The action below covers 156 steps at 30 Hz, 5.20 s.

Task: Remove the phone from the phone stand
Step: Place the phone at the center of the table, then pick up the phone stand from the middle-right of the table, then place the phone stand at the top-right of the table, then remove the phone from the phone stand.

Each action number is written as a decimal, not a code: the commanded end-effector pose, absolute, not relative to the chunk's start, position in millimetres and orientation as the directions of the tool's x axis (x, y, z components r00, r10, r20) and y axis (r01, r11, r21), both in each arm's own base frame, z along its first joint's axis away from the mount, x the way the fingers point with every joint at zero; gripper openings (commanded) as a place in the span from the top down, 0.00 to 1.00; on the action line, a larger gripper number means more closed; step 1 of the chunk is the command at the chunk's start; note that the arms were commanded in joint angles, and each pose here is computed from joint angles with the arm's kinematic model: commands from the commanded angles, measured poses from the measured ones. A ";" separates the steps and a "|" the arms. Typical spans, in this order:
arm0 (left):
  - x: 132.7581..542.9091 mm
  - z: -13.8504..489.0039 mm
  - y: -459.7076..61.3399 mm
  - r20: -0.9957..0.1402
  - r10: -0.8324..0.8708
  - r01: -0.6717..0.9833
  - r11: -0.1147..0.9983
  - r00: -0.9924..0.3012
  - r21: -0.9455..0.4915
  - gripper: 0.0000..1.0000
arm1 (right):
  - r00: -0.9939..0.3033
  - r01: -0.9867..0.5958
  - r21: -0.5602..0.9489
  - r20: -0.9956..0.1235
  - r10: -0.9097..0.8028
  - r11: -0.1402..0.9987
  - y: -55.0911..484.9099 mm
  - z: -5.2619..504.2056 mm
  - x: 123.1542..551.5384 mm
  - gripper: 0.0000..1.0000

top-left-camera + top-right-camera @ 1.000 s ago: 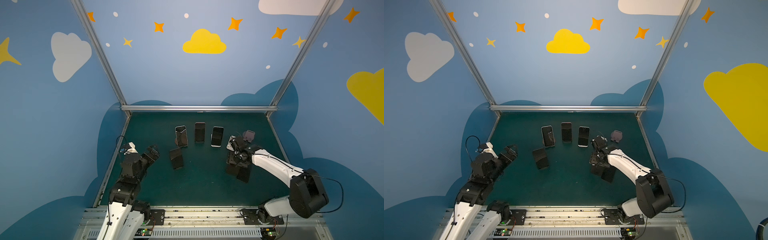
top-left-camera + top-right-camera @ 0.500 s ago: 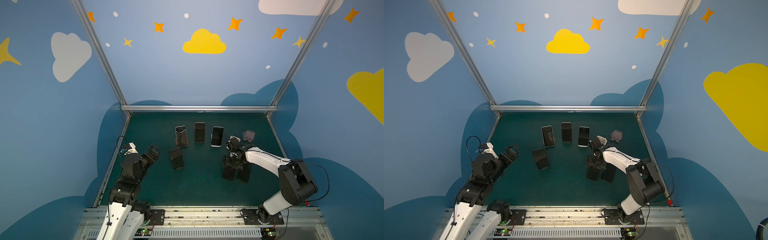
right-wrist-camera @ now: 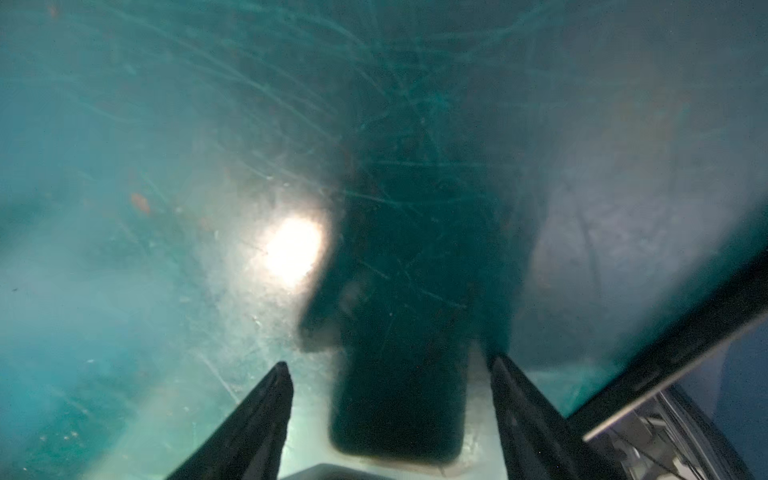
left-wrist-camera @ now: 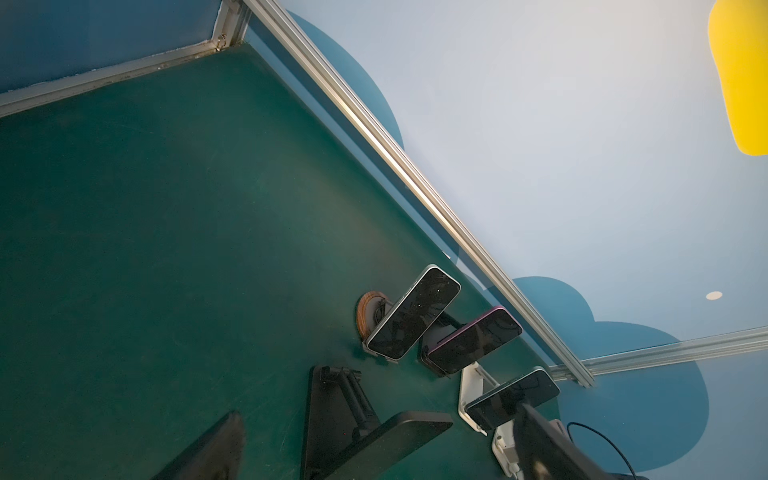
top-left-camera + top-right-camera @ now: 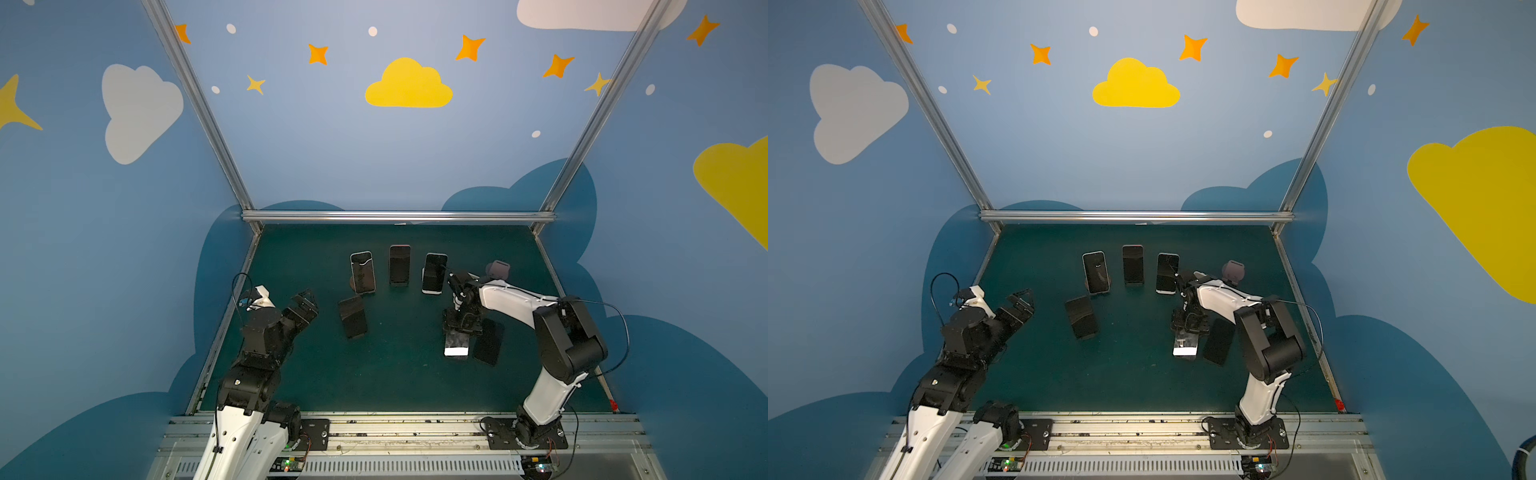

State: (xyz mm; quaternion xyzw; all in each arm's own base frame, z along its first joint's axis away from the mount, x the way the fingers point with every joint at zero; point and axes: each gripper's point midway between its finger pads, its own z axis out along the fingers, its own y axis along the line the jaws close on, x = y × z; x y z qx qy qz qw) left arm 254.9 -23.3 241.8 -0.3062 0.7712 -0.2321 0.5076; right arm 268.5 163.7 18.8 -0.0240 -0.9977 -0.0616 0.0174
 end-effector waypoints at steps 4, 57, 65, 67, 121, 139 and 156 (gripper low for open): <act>249.5 246.7 -23.9 -0.641 -0.713 -0.214 0.699 -0.284 -0.683 0.00 | -0.980 0.027 0.116 0.199 0.004 0.993 172.5 -8.3 258.9 0.31; 243.5 246.3 -23.2 -0.656 -0.698 -0.210 0.714 -0.287 -0.668 0.00 | -0.993 -0.024 -0.140 -0.111 -0.040 0.990 160.7 84.0 270.4 0.13; 244.8 245.3 -23.5 -0.662 -0.691 -0.210 0.721 -0.292 -0.660 0.00 | -0.922 0.174 -0.034 -0.356 0.151 0.984 127.9 164.4 325.7 0.12; 244.3 244.4 -20.9 -0.667 -0.688 -0.222 0.725 -0.287 -0.652 0.00 | -0.899 0.184 -0.032 -0.409 0.155 0.982 125.6 171.4 343.2 0.12; 250.7 243.6 -19.1 -0.674 -0.680 -0.235 0.733 -0.288 -0.639 0.00 | -0.899 0.188 -0.010 -0.405 0.168 0.982 90.0 101.5 532.7 0.34; 248.9 242.6 -13.6 -0.679 -0.681 -0.245 0.732 -0.274 -0.635 0.00 | -0.858 0.238 0.065 -0.454 0.241 0.969 85.3 172.6 515.3 0.11; 249.4 240.5 -14.7 -0.673 -0.684 -0.239 0.729 -0.281 -0.642 0.00 | -0.519 -0.166 0.112 -0.855 0.010 0.980 180.8 276.8 408.3 0.11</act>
